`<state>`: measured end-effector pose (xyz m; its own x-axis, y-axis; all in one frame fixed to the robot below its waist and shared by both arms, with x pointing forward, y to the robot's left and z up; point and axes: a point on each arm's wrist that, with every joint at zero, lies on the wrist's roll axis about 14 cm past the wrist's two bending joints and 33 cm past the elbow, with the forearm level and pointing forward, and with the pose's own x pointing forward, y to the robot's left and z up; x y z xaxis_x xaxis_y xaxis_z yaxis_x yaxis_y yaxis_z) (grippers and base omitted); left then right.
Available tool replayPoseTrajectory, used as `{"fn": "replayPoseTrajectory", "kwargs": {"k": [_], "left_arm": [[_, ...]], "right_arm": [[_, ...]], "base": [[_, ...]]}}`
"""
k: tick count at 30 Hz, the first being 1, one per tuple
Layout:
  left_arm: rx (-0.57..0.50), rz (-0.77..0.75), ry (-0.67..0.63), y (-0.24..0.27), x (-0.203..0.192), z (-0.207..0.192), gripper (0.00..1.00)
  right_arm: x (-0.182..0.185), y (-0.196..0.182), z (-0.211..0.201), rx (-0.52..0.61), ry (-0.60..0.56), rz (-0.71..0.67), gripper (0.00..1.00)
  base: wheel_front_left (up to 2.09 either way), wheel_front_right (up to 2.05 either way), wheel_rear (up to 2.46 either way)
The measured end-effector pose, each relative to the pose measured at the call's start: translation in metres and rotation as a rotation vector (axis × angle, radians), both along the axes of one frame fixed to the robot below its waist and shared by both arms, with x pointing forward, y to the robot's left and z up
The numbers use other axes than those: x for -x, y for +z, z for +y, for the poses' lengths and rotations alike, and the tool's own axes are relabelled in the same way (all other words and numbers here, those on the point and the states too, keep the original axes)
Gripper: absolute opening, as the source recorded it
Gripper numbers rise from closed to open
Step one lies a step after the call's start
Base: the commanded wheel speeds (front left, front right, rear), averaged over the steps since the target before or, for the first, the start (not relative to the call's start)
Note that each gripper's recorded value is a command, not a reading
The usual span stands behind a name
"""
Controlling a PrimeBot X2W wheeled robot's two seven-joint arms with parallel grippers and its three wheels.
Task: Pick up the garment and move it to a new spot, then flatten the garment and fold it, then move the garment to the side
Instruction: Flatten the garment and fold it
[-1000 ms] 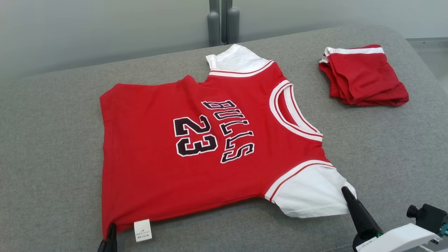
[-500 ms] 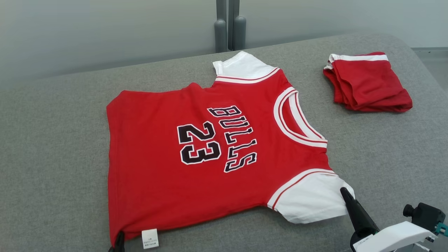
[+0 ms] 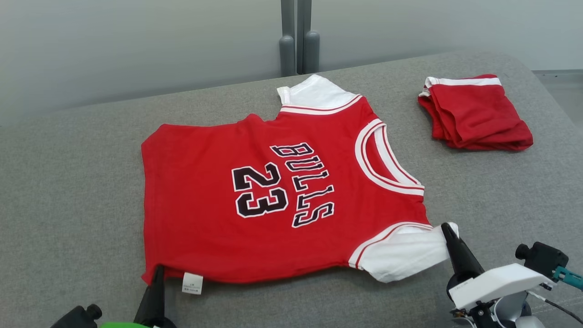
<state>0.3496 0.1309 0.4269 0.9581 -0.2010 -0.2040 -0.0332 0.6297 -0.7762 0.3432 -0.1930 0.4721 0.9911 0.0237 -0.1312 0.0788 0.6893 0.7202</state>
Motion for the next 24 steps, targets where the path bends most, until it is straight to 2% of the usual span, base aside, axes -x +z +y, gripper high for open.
{"fn": "replayPoseTrajectory", "kwargs": {"k": [14, 24], "left_arm": [[-0.015, -0.022, 0.026, 0.004, -0.061, -0.003, 0.0], [-0.103, -0.006, 0.024, -0.009, -0.092, 0.001, 0.0]], "right_arm": [[-0.08, 0.017, 0.01, 0.106, 0.032, -0.046, 0.0], [-0.136, 0.008, 0.018, 0.224, 0.072, 0.004, 0.0]], "base": [[0.0, 0.0, 0.0], [0.0, 0.0, 0.0]]}}
